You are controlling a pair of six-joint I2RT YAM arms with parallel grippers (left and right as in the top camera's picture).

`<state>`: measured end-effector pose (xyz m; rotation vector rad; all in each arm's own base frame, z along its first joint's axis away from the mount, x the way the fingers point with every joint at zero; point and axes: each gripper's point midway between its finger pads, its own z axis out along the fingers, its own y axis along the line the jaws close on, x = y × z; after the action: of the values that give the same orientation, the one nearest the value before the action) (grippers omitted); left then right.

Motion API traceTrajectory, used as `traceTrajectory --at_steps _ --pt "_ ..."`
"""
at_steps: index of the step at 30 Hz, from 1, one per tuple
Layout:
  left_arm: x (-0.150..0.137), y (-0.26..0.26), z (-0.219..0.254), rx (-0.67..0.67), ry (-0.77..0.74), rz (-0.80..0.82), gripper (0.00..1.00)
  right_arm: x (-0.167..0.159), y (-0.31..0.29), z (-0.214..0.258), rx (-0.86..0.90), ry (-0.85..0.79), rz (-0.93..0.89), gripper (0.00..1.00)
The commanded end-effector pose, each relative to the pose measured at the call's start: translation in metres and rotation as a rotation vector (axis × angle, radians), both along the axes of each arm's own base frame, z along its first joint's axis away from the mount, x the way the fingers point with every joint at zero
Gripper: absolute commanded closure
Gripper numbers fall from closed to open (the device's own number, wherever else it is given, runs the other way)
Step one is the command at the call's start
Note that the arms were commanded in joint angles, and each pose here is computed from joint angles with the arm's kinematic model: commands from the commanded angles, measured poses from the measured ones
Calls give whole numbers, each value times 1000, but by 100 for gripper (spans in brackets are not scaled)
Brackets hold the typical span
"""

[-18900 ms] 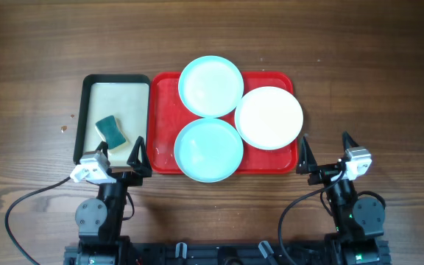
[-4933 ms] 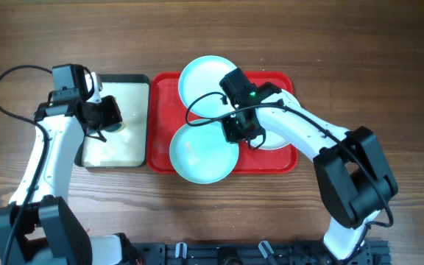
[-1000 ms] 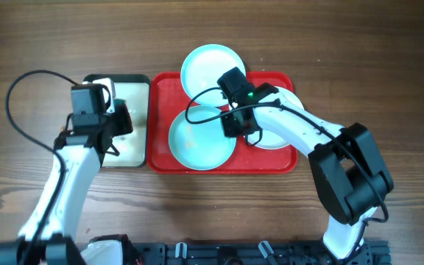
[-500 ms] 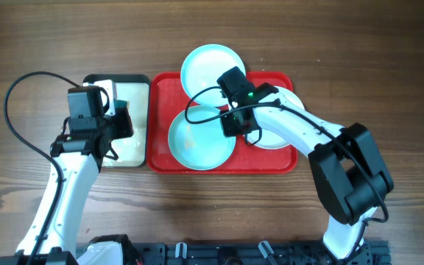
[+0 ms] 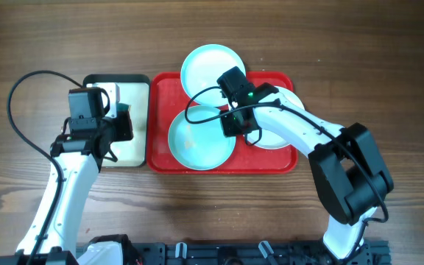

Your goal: Clean dirty plates on tray and stack at the side

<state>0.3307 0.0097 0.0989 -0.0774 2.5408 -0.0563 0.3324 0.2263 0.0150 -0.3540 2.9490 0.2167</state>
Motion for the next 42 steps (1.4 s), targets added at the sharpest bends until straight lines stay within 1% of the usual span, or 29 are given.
traceTrajectory --at_steps 1,2,5,7,9,16,20,22,26,27,32,42 --pt "4 -18 2 -72 -13 -96 96 4 2 -1 -3 -7 -1 96" --pt "2 -18 1 -70 -3 -94 96 4 2 -1 -2 -7 -1 96" --pt "1 11 -5 44 20 6 96 4 2 -1 -2 -7 0 96" --pt "0 5 -6 -18 25 33 96 4 2 -1 -2 -7 -1 96" --pt "-2 -2 -7 -57 36 18 96 4 2 -1 -2 -6 -3 96" --pt "-2 -1 -9 -51 39 23 96 2 8 -1 29 6 6 96" --pt "-3 18 -9 35 42 92 96 2 7 -1 29 6 4 96" --pt "-3 19 -9 9 41 139 96 2 7 -1 29 5 4 96" --pt "-4 18 -10 -91 44 285 96 2 8 -1 29 5 5 96" --pt "-4 17 -10 -103 44 295 96 2 8 -1 29 5 6 96" --pt "-5 14 -12 -117 49 284 96 2 8 -1 30 4 5 96" --pt "-16 12 -32 -35 79 149 96 8 12 1 47 -22 5 96"
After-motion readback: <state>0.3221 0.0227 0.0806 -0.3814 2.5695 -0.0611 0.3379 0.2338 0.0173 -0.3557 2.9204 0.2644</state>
